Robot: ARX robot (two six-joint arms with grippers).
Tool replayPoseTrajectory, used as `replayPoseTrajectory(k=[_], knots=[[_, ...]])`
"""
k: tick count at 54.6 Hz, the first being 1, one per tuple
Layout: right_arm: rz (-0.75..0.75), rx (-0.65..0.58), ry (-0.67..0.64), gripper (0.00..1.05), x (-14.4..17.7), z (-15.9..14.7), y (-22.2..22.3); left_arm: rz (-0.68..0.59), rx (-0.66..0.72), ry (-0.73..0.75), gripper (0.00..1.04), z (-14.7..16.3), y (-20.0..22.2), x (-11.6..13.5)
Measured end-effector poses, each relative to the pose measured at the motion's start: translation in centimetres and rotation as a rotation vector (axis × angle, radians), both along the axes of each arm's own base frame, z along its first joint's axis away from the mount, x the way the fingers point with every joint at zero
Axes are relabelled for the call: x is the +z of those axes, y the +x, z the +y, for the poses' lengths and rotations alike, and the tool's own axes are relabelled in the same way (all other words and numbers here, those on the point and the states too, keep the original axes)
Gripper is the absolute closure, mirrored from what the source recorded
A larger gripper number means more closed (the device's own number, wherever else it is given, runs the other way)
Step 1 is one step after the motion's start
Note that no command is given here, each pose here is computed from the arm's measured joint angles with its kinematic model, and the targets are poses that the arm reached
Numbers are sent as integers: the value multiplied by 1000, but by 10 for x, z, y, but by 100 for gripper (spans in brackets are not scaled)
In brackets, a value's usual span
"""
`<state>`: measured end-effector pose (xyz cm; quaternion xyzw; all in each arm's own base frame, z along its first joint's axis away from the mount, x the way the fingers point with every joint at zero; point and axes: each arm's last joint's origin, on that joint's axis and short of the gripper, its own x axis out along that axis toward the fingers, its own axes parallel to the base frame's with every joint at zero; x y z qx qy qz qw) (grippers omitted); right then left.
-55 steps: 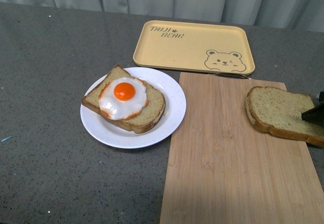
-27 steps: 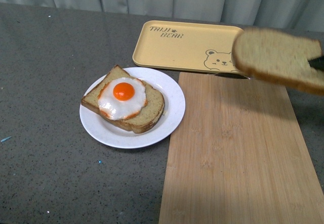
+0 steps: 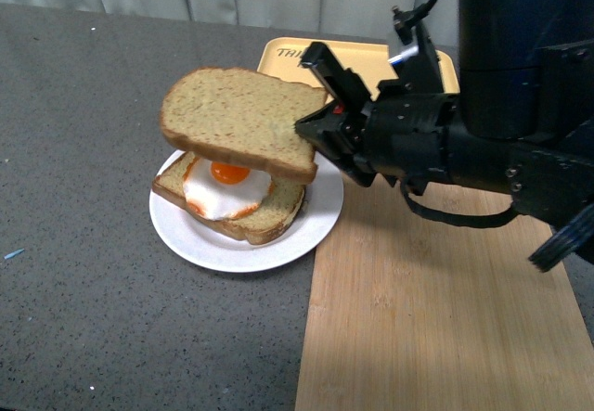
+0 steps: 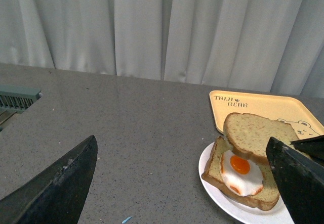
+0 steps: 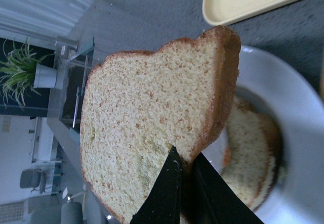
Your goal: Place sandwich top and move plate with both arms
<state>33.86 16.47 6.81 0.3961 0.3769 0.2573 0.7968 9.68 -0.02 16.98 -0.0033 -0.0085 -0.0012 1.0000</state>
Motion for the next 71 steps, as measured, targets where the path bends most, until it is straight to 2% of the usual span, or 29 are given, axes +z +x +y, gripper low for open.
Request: replayPoseTrajectory(k=[10,23,25,36,45,50,51,55,57,61,66,71], knots=[[55,13,-13,103,-12,29,6,0,0,0,7,0,0,0],[110,2,-57,103,-28,37,3,0,0,0,7,0,0,0],[114,-4,-83,99,-30,37,2,0,0,0,7,0,0,0],[77,-44,-154,66,-25,30,-7,0,0,0,7,0,0,0],[-91,-140,-301,38,6,14,-16,0,0,0,7,0,0,0],[-309,-261,-388,49,10,7,-19,0,-1,0,7,0,0,0],[-374,-312,-457,53,9,1,-22,0,-1,0,7,0,0,0],[-459,-388,-544,62,7,-13,-33,0,0,0,7,0,0,0],[-522,-427,-629,69,8,-25,-40,0,0,0,7,0,0,0],[-614,-501,-709,83,20,-45,-52,0,0,0,7,0,0,0],[-692,-556,-729,104,36,-65,-65,0,0,0,7,0,0,0],[-690,-563,-744,104,36,-70,-68,0,0,0,7,0,0,0]])
